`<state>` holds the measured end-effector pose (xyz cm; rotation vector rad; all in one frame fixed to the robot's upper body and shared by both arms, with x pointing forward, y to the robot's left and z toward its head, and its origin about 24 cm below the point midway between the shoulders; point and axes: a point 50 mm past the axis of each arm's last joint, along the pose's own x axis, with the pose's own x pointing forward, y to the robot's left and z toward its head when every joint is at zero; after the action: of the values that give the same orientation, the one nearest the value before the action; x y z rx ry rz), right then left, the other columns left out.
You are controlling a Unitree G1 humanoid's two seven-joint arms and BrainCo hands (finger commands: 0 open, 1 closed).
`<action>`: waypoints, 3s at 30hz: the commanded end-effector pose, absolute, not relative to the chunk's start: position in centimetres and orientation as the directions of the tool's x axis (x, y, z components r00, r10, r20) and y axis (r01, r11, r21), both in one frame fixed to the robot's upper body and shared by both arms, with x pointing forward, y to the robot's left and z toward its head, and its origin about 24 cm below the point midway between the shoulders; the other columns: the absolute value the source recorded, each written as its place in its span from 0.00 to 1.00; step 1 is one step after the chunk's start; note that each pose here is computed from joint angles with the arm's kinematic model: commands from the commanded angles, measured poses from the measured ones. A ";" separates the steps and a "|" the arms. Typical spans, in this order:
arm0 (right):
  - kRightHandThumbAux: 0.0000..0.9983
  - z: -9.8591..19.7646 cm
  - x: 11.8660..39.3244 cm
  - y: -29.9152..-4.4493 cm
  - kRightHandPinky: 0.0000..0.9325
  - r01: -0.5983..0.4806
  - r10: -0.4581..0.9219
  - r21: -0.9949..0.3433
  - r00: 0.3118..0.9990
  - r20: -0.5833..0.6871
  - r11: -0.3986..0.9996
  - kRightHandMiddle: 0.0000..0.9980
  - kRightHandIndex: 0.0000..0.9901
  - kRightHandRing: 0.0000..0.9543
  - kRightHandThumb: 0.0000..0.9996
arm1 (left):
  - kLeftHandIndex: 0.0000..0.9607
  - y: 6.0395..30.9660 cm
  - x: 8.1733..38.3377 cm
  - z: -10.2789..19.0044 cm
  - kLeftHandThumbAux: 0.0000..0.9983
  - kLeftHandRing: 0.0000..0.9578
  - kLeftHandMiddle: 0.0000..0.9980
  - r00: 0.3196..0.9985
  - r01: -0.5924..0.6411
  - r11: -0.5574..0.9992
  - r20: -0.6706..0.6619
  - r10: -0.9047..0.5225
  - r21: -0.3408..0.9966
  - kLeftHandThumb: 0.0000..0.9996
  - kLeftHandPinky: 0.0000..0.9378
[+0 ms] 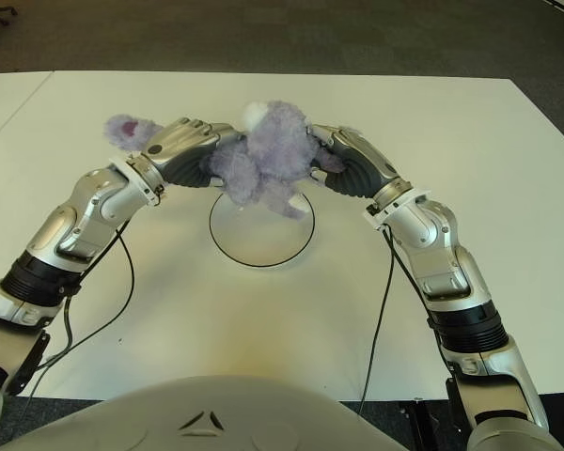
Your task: Put the doll into the plate.
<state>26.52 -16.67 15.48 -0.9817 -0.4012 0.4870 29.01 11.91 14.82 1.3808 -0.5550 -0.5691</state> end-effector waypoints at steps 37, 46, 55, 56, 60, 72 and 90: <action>0.71 9.0 24.2 -15.0 0.92 -0.417 0.611 -0.865 0.772 -0.175 0.280 0.88 0.44 0.91 0.72 | 0.46 8.5 27.1 8.8 0.69 0.91 0.92 0.705 0.303 0.193 -0.083 -0.705 0.933 0.74 0.90; 0.71 8.5 24.3 -15.2 0.91 -0.427 0.606 -0.874 0.767 -0.213 0.232 0.87 0.44 0.90 0.71 | 0.46 8.9 27.2 8.6 0.69 0.92 0.93 0.708 0.292 0.213 -0.061 -0.704 0.933 0.74 0.92; 0.71 7.4 24.8 -15.7 0.91 -0.437 0.576 -0.863 0.785 -0.227 0.256 0.87 0.44 0.90 0.72 | 0.46 9.1 27.2 8.8 0.69 0.90 0.90 0.706 0.284 0.222 -0.047 -0.706 0.933 0.74 0.87; 0.71 7.2 24.9 -15.8 0.91 -0.435 0.572 -0.860 0.790 -0.223 0.266 0.87 0.44 0.90 0.72 | 0.46 9.1 27.2 8.8 0.69 0.91 0.91 0.707 0.286 0.220 -0.050 -0.706 0.933 0.74 0.89; 0.71 6.8 25.2 -15.9 0.91 -0.430 0.564 -0.851 0.800 -0.204 0.302 0.87 0.44 0.90 0.72 | 0.46 9.1 27.3 8.5 0.69 0.92 0.93 0.706 0.288 0.201 -0.066 -0.705 0.936 0.74 0.91; 0.71 5.9 26.5 -16.4 0.91 -0.388 0.570 -0.843 0.813 -0.121 0.373 0.87 0.44 0.91 0.72 | 0.46 9.9 27.3 9.2 0.70 0.90 0.88 0.711 0.246 0.171 -0.058 -0.700 0.954 0.74 0.91; 0.71 5.8 27.8 -16.7 0.91 -0.384 0.558 -0.816 0.825 -0.093 0.432 0.87 0.44 0.90 0.73 | 0.46 10.1 27.9 9.7 0.69 0.84 0.78 0.737 0.267 0.151 -0.100 -0.669 0.952 0.73 0.80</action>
<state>28.18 -18.22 7.30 -0.9730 -0.2398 0.4809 28.37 11.32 10.18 1.2341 -0.3809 -0.6187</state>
